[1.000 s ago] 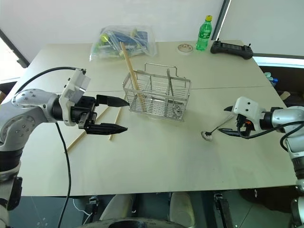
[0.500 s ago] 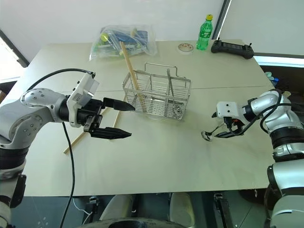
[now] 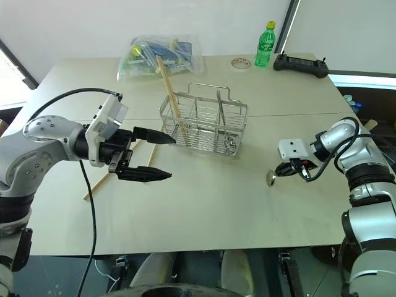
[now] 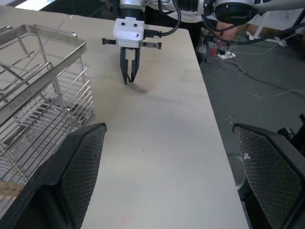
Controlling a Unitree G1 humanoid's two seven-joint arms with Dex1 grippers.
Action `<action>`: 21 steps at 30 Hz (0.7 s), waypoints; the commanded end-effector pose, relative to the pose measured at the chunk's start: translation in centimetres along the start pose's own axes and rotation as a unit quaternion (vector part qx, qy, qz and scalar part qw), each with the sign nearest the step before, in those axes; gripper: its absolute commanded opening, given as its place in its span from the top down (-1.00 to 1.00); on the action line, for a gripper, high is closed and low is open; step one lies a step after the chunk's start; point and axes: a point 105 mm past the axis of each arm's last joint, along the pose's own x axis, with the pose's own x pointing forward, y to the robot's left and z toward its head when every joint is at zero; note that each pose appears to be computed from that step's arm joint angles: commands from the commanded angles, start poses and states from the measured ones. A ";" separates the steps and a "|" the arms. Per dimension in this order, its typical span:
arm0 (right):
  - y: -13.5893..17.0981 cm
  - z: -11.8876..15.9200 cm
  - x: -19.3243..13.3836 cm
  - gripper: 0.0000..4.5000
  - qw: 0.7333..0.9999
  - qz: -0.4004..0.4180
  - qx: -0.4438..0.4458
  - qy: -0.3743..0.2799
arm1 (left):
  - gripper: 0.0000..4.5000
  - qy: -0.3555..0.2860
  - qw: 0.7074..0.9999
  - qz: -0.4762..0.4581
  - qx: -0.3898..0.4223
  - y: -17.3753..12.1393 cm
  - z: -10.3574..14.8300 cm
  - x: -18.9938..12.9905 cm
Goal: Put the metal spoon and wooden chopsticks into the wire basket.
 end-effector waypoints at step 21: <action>3.9 8.8 -3.9 0.99 0.977 -0.111 -0.020 -0.179 | -1.00 -0.047 0.997 0.045 0.051 3.2 3.5 -1.6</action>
